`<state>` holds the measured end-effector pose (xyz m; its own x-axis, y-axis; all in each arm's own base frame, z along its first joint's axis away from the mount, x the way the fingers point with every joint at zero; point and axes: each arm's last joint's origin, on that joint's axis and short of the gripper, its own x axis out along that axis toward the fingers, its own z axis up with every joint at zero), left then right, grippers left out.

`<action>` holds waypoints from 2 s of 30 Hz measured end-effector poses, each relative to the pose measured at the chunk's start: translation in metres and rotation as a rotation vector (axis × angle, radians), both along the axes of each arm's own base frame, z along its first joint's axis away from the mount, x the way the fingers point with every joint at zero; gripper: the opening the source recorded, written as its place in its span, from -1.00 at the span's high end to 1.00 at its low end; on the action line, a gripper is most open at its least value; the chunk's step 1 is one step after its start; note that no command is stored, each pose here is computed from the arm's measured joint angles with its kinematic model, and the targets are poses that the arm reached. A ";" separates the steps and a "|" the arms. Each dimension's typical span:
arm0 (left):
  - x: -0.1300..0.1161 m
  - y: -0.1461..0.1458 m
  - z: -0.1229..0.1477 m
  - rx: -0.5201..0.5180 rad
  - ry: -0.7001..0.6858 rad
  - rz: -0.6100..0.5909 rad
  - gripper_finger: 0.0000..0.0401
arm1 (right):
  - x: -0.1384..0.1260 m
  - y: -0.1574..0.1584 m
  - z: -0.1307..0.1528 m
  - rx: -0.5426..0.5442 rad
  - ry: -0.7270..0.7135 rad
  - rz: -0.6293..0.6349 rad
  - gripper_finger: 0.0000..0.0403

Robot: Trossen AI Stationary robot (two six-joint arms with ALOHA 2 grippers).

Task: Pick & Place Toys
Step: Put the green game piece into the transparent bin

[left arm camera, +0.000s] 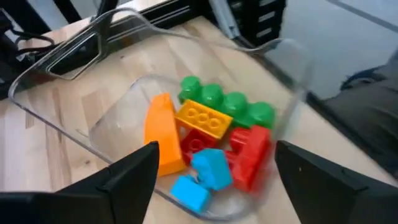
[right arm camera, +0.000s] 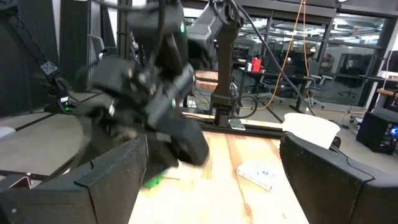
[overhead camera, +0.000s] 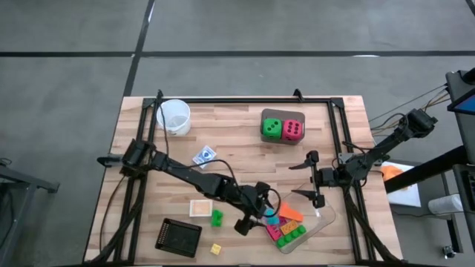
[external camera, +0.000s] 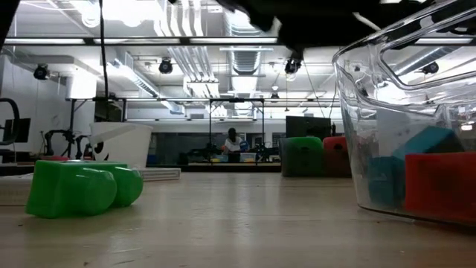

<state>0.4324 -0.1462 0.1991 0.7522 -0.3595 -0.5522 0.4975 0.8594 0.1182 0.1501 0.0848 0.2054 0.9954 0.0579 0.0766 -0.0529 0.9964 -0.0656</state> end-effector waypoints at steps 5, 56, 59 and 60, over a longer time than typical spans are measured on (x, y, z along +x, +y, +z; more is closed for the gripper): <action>-0.028 -0.010 0.013 0.036 0.103 -0.040 -0.35 | 0.000 0.000 -0.001 -0.002 0.011 0.001 -0.77; -0.123 0.021 -0.044 0.343 0.474 0.192 -0.47 | 0.000 0.000 0.000 0.005 0.010 0.000 -0.77; -0.118 0.034 -0.042 0.406 0.453 0.281 -0.47 | 0.000 0.000 0.000 0.006 0.009 0.000 -0.77; -0.116 0.040 -0.042 0.432 0.445 0.306 -0.47 | 0.000 0.000 0.000 0.005 0.009 0.000 -0.77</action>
